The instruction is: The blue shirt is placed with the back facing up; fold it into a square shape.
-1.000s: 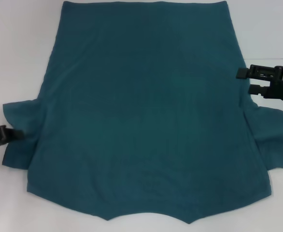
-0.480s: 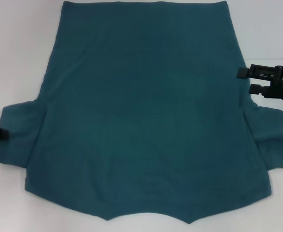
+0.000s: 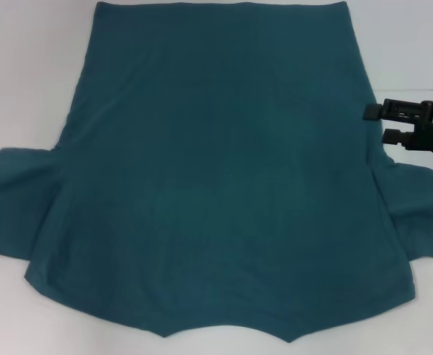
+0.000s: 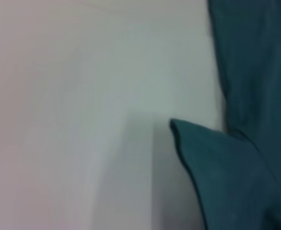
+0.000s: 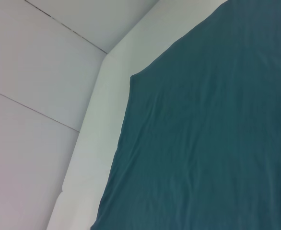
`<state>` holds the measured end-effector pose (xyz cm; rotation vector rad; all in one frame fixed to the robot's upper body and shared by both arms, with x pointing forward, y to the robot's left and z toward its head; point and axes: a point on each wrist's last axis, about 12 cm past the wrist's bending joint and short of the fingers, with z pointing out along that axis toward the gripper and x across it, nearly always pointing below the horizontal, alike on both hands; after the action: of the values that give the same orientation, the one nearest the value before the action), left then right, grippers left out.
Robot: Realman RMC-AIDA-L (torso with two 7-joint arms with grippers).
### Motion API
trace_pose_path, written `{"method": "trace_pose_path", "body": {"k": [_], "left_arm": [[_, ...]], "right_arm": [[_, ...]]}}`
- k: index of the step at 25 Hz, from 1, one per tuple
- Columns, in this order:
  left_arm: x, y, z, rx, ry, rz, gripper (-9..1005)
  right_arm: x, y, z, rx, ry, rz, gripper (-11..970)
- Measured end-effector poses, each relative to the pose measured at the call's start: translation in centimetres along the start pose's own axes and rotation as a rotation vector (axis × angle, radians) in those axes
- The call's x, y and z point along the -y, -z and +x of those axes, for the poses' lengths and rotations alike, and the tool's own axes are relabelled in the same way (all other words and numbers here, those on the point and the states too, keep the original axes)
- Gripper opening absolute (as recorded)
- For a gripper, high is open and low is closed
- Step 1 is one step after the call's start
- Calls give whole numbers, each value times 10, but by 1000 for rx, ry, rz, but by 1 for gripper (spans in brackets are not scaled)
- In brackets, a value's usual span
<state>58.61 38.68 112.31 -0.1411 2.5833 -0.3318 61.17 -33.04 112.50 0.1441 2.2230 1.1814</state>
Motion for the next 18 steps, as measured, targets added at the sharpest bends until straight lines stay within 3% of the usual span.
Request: {"method": "trace_pose_path", "body": {"k": [12, 18], "left_arm": [[5, 10, -16, 34, -33, -19, 12], [27, 17, -26, -24, -31, 53, 13]], "right_arm": [[0, 0, 0, -4, -4, 2, 915], [0, 0, 0, -7, -3, 3, 915]]}}
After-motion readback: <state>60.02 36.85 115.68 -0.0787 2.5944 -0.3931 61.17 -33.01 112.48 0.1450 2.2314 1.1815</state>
